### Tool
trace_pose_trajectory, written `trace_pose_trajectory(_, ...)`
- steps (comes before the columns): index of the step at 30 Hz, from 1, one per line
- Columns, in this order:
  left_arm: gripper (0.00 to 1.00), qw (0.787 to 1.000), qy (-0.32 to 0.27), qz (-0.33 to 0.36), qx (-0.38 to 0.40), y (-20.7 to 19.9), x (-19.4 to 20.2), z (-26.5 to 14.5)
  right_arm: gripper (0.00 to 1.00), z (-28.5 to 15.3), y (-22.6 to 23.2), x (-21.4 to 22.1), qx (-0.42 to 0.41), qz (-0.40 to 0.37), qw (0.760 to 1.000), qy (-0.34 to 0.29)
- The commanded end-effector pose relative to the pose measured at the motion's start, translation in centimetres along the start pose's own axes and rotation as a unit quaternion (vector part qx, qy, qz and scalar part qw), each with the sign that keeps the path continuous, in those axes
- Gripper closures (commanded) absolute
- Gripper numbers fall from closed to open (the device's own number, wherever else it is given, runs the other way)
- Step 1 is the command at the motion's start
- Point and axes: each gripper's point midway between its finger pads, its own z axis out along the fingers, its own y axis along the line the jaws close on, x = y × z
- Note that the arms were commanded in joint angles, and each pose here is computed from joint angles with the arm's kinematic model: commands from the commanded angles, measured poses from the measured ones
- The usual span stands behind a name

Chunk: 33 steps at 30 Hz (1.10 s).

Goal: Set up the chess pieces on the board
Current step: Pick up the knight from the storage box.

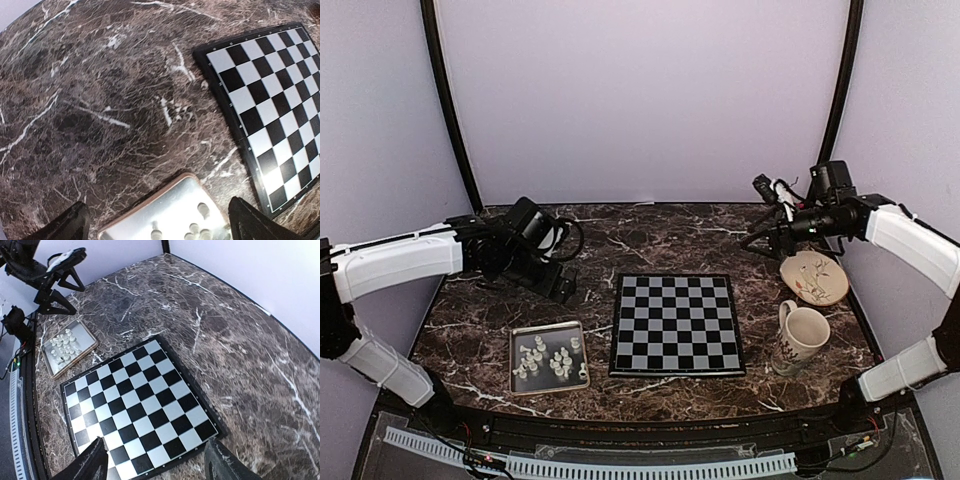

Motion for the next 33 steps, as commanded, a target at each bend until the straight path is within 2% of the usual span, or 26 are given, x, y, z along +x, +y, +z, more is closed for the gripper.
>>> trace_pose_trajectory(1, 0.01, 0.998, -0.01, -0.039, -0.041, 3.2, 1.7, -0.5, 0.34, 3.1, 2.8, -1.9, -0.014, -0.057, 0.997, 0.04)
trace_pose_trajectory(3, 0.01, 0.996, -0.007, -0.053, -0.075, 4.9, 2.4, -0.4, 0.34, 4.6, 4.3, -2.6, -0.021, -0.09, 0.994, 0.05)
trace_pose_trajectory(5, 0.01, 0.986, 0.021, -0.091, -0.138, 7.5, 4.4, -0.1, 0.34, 5.8, 5.5, -3.5, -0.028, -0.111, 0.992, 0.049)
trace_pose_trajectory(9, 0.04, 0.986, 0.106, -0.048, -0.117, 6.7, 6.5, 1.7, 0.34, 7.4, 7.5, -4.2, -0.06, -0.124, 0.989, 0.055)
trace_pose_trajectory(12, 0.27, 0.99, 0.115, -0.043, -0.065, 5.0, 7.2, 2.4, 0.37, 8.1, 7.6, -2.7, -0.067, -0.131, 0.987, 0.072)
trace_pose_trajectory(14, 0.38, 0.992, 0.117, -0.039, -0.004, 3.0, 7.4, 2.1, 0.4, 8.3, 8.0, -1.0, -0.081, -0.141, 0.983, 0.083)
trace_pose_trajectory(16, 0.43, 0.992, 0.115, -0.027, 0.051, 1.1, 7.4, 1.3, 0.43, 8.8, 8.0, 0.9, -0.09, -0.144, 0.981, 0.096)
trace_pose_trajectory(18, 0.44, 0.992, 0.11, -0.006, 0.065, -0.1, 7.8, 0.7, 0.48, 9.4, 7.7, 2.9, -0.091, -0.147, 0.978, 0.115)
trace_pose_trajectory(24, 0.69, 0.988, 0.131, 0.017, 0.083, -1.6, 9.2, 0.6, 0.58, 10.1, 7.5, 4.0, -0.103, -0.148, 0.974, 0.137)
trace_pose_trajectory(28, 0.72, 0.985, 0.137, 0.041, 0.093, -3.0, 9.7, 1.4, 0.61, 10.2, 7.3, 3.8, -0.1, -0.15, 0.974, 0.135)
trace_pose_trajectory(33, 0.71, 0.979, 0.149, 0.086, 0.108, -3.9, 10.2, 2.6, 0.61, 9.9, 6.5, 4.1, -0.064, -0.157, 0.976, 0.136)
